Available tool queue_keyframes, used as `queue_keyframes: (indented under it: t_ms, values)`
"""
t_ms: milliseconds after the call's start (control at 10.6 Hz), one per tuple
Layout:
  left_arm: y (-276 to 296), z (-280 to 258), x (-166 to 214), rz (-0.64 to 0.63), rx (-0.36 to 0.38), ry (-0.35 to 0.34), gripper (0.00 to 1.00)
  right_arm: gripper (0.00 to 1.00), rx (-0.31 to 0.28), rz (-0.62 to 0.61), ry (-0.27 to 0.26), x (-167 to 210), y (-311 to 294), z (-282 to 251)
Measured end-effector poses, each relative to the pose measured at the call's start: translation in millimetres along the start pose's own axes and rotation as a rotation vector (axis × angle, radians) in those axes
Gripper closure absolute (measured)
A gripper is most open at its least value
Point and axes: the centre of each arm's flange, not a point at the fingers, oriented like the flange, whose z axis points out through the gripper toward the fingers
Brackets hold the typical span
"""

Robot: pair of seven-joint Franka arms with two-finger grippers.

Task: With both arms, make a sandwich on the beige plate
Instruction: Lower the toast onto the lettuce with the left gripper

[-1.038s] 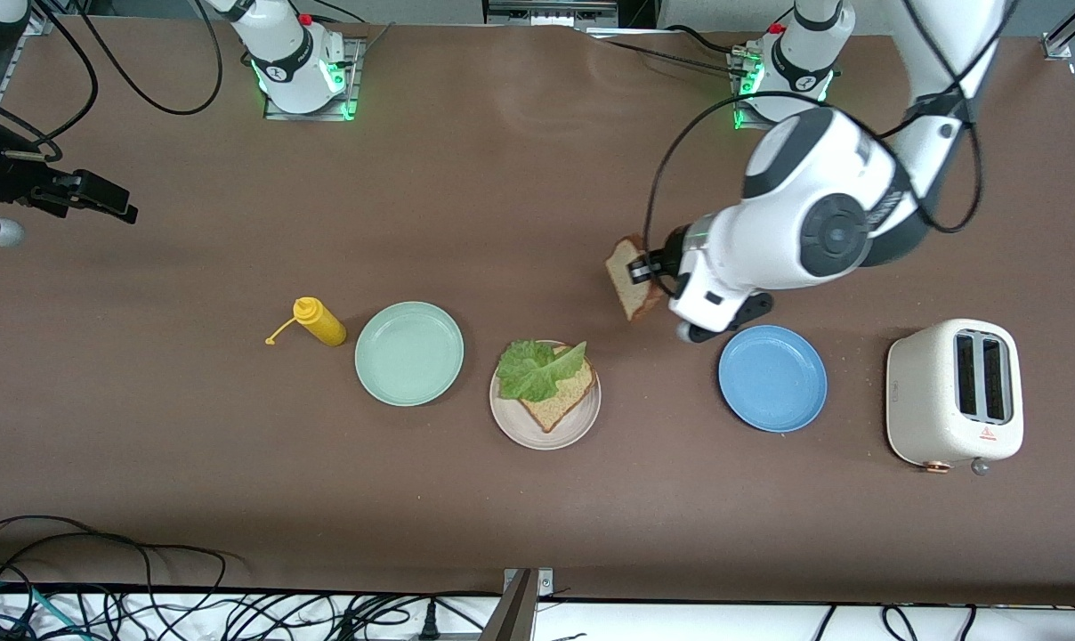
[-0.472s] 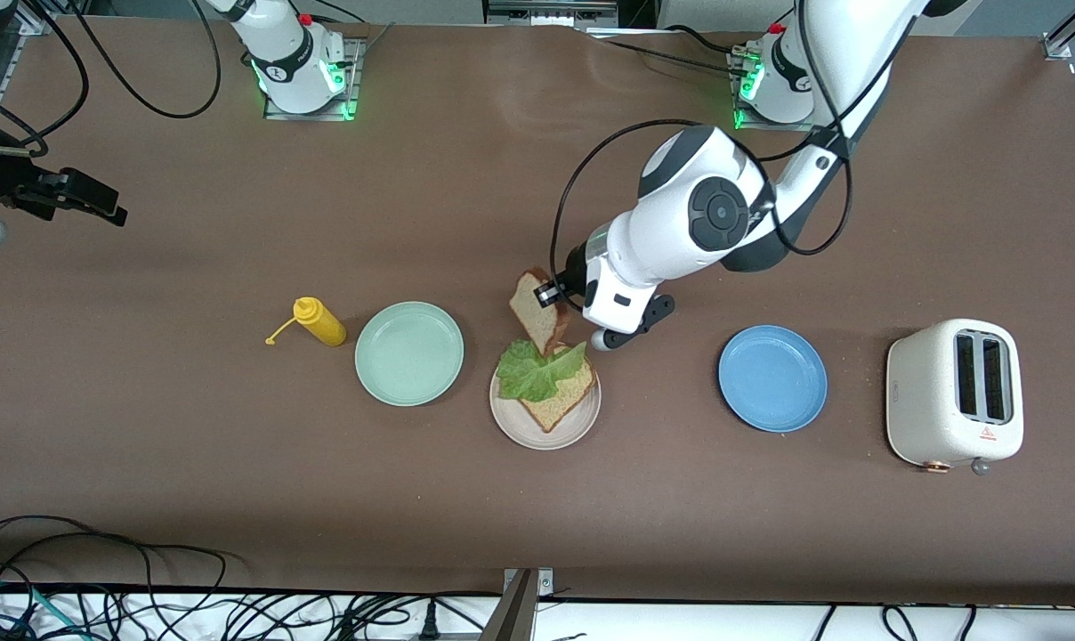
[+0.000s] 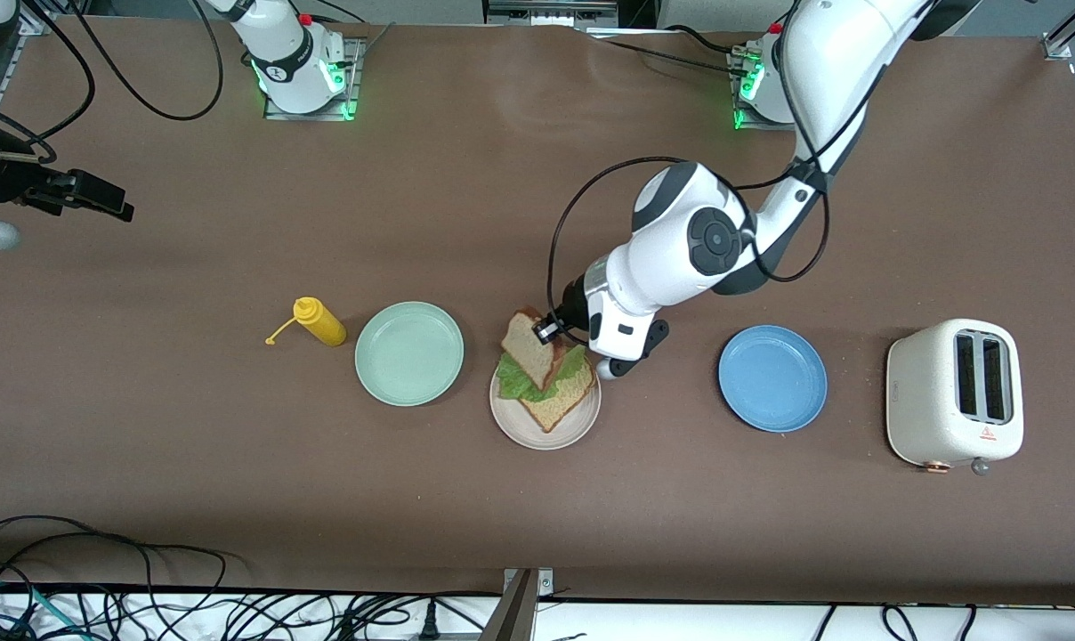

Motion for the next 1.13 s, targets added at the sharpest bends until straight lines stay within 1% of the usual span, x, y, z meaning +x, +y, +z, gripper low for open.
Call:
queue_keyframes:
  t_ms: [94,283,472,944,1132]
  values:
    - [4.0,4.8,-0.7,-0.003,-0.024,0.024,0.92,0.00,0.000,0.000,0.000,0.0,0.0,-0.2]
    - [11.1,0.0,1.5,-0.004,-0.045,0.042,0.92,0.00,-0.001,0.000,-0.001,-0.2,0.0,-0.2]
    - [10.5,0.1,6.5,-0.012,-0.045,0.048,0.92,0.00,-0.001,0.000,-0.003,-0.4,0.0,0.0]
    - [-0.9,27.2,12.6,-0.028,-0.013,0.030,0.92,0.00,-0.001,-0.001,-0.005,-0.6,-0.4,0.1]
    - [-0.6,30.0,16.7,-0.035,-0.030,0.041,0.92,0.00,-0.001,-0.001,-0.005,-0.6,-0.4,0.1]
